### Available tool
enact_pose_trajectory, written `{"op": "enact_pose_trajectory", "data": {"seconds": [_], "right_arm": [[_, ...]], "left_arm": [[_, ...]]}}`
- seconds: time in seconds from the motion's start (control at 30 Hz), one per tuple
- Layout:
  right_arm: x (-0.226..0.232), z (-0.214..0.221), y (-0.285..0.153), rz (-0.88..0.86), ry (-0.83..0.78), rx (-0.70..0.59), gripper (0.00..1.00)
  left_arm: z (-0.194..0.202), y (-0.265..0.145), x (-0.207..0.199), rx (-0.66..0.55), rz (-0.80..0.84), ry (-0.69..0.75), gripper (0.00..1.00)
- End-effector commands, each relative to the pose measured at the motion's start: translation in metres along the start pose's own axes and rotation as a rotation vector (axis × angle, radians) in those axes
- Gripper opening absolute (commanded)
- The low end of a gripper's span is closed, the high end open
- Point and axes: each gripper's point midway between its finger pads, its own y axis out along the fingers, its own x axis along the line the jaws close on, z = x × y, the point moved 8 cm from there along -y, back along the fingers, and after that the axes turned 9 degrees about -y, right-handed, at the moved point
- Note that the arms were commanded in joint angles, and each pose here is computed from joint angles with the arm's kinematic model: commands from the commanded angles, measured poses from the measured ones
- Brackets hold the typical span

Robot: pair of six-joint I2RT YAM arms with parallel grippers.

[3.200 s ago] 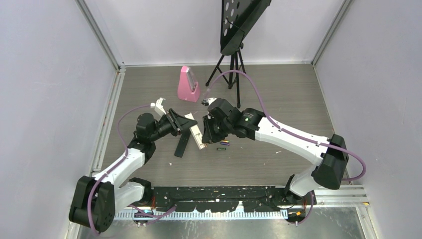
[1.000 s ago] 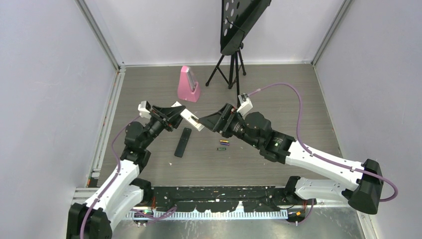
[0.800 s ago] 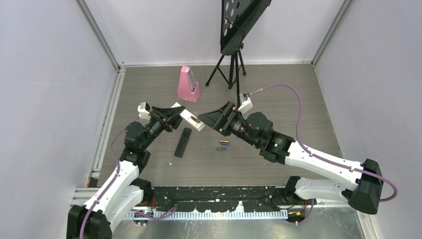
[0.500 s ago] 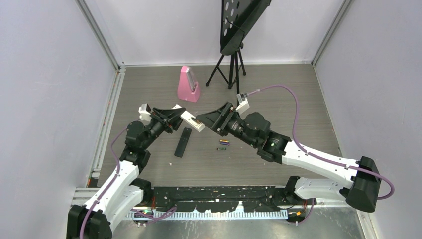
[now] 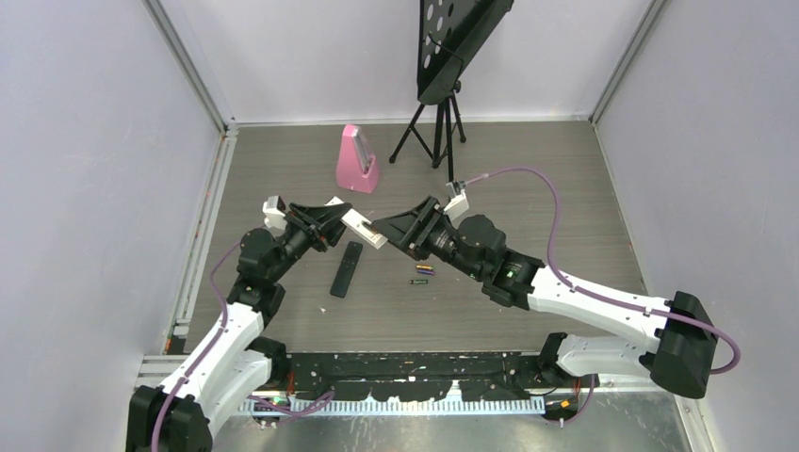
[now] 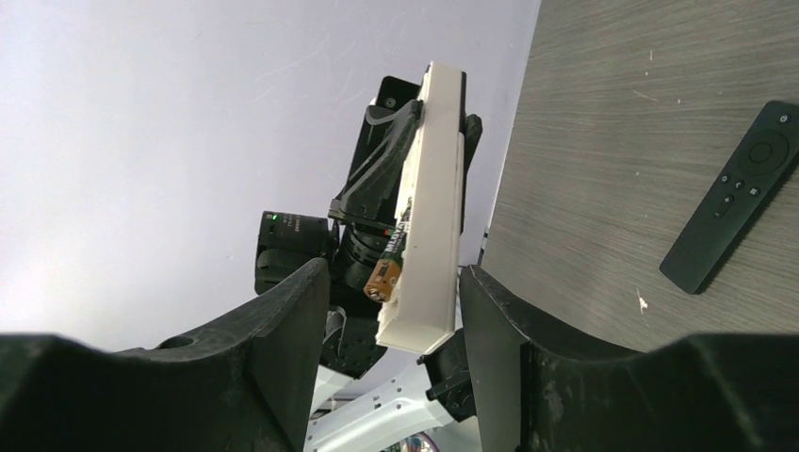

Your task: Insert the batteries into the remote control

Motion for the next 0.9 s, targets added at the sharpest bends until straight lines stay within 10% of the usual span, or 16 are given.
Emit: {"op": "enact_pose_trajectory", "data": {"seconds": [0.0,0.87], "right_arm": [[0.004,0.000,0.007,-0.023,0.056,-0.009,0.57],[-0.024,0.013,0.024,0.150,0.108,0.031,0.35]], "left_arm": [[0.006,-0.001,-0.014,0.032,0.075,0.028,0.00],[0.020,-0.006,-0.030,0.126,0.171,0.160,0.00]]}}
